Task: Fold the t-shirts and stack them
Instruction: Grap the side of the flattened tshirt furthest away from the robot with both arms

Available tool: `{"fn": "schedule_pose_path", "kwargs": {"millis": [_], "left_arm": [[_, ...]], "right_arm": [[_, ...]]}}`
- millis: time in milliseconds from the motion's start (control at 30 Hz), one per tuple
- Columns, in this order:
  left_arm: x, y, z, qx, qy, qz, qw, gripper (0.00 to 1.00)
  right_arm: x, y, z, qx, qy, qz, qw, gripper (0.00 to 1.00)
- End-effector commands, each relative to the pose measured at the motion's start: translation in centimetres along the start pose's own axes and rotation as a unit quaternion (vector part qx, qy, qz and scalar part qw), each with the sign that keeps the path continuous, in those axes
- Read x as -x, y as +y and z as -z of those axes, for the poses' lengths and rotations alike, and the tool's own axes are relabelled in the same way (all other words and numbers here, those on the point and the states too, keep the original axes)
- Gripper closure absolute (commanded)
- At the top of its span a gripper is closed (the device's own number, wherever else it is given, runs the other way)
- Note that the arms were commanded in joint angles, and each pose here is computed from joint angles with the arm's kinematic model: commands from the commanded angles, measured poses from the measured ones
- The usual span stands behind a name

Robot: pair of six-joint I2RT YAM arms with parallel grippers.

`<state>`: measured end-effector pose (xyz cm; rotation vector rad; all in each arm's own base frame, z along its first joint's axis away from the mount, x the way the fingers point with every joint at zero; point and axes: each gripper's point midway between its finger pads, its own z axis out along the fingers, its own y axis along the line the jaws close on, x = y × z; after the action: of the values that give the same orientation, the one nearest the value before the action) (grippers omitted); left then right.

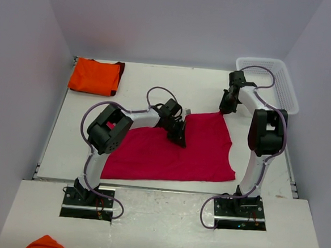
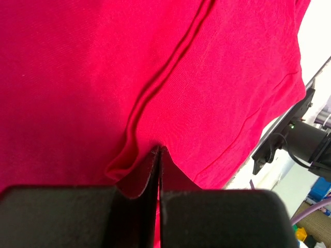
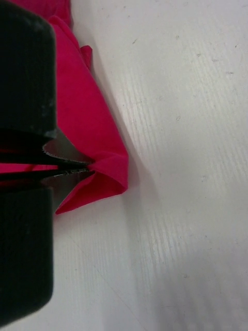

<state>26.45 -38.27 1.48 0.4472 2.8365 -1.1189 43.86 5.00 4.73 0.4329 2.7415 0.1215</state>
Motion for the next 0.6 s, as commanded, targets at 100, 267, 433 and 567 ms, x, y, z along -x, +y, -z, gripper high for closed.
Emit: {"fn": "schedule_pose_path", "kwargs": {"millis": [100,267,433,567], "left_arm": [[-1.7,2.7,-1.8,0.027,0.028,0.036,0.999,1.0],[-1.9,2.7,-2.1,0.021,0.034,0.042,0.998,1.0],[-1.5,2.4,-2.0,0.02,0.029,0.039,0.999,1.0],[-1.4,2.3,-2.0,0.019,0.031,0.041,0.998,1.0]], "right_arm": [[1.6,2.4,5.0,0.039,-0.07,0.034,0.996,1.0],[-0.1,3.9,6.4,0.054,-0.083,0.059,0.993,1.0],[-2.7,5.1,6.9,0.051,-0.084,0.082,0.992,1.0],[-5.5,6.0,7.7,0.037,-0.084,0.098,0.991,1.0]]}}
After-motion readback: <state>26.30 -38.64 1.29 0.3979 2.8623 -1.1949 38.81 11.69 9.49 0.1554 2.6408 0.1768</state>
